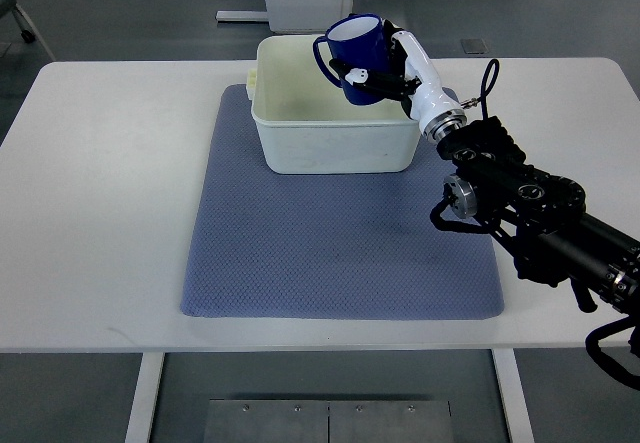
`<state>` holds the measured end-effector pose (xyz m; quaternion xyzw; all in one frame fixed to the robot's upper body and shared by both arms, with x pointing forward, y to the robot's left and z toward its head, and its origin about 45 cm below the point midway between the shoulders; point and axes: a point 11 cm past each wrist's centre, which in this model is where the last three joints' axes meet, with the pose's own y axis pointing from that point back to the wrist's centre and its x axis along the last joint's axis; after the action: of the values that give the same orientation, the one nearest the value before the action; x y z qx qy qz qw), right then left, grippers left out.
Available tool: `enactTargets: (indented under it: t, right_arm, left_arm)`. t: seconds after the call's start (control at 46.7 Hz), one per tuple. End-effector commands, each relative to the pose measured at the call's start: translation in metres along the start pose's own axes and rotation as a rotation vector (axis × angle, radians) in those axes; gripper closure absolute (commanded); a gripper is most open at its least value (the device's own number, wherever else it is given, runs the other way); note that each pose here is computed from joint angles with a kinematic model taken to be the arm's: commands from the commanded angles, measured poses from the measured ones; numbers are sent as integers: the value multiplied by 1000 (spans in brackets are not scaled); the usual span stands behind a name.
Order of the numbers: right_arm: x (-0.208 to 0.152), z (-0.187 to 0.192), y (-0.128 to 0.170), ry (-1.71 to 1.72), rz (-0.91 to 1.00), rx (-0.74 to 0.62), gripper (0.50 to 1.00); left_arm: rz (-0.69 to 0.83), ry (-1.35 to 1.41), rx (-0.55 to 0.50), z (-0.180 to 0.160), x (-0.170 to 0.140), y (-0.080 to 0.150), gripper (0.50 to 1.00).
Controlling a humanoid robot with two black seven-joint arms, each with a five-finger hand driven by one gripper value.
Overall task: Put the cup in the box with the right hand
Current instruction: 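Open the right hand to drop the mug into the tub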
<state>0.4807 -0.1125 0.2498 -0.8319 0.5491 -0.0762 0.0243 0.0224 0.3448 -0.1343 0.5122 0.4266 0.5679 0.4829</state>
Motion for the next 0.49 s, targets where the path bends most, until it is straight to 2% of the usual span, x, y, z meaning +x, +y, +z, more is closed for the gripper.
enactTargets:
  t: [0.0,0.15,0.471]
  right_arm:
    - [-1,-3,-1,-2,-2,7,523]
    - [-2,-4,-2,-4,-6,12,507]
    - [-4,-7,-3,-4,-10,19,507]
  left_arm:
    - [0,0,0,0,0,0,500]
    - [0,-3,0,0,0,0,500]
    - [0,0,0,0,0,0,500]
